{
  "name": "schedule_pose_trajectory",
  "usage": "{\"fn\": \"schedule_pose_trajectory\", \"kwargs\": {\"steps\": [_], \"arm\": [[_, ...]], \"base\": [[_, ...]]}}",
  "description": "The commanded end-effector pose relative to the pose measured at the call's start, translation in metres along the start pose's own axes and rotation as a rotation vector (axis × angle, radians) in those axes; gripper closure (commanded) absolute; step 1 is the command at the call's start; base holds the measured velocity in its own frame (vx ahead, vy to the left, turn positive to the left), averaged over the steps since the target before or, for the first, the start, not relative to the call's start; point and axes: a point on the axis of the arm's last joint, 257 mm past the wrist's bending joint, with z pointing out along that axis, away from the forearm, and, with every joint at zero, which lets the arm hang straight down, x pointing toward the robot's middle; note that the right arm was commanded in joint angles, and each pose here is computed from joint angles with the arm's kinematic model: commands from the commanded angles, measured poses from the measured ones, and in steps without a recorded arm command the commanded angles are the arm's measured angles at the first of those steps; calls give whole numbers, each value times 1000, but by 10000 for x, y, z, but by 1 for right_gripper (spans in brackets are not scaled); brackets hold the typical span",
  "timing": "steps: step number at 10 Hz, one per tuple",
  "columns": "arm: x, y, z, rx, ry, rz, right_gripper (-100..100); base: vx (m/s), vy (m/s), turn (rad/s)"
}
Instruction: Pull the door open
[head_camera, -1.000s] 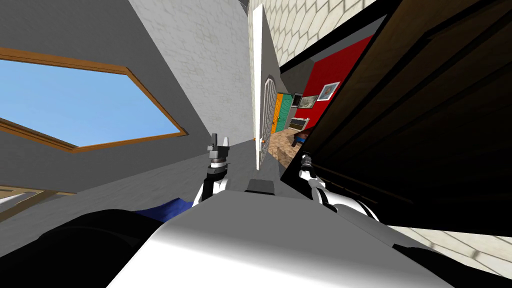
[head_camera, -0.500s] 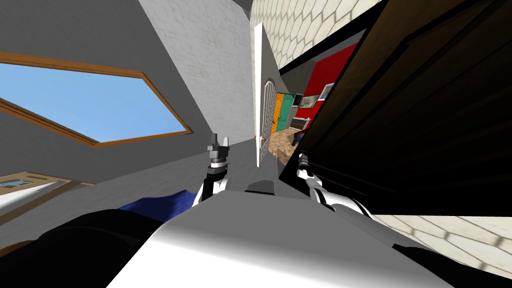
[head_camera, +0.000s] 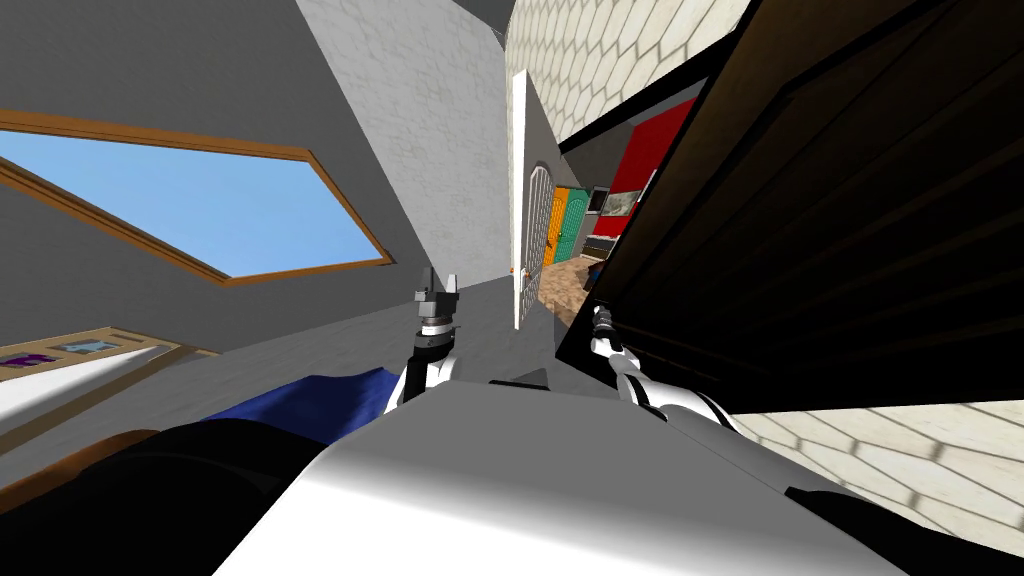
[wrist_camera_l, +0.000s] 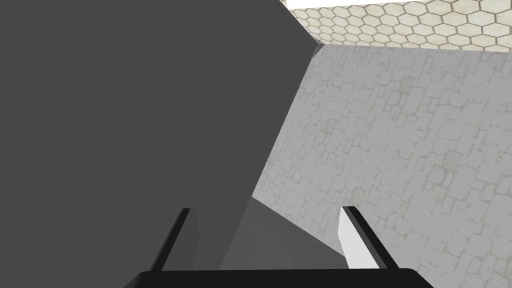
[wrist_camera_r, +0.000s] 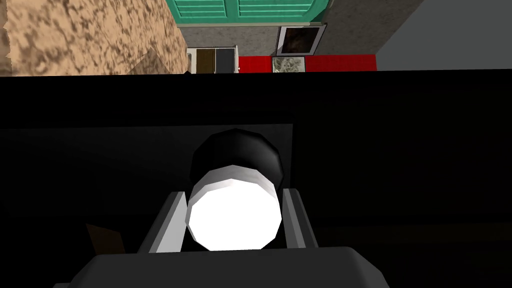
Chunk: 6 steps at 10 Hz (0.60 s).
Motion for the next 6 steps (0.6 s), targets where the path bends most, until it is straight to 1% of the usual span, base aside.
{"fn": "schedule_pose_trajectory", "kwargs": {"steps": [1, 4, 5, 6], "arm": [[90, -19, -9, 4, 19, -1, 100], [325, -15, -5, 3, 64, -1, 100], [325, -15, -5, 3, 64, -1, 100], [427, -13, -5, 3, 84, -1, 100]], "base": [[-168, -60, 54], [-190, -67, 58], [-141, -37, 37], [-175, -49, 34]]}}
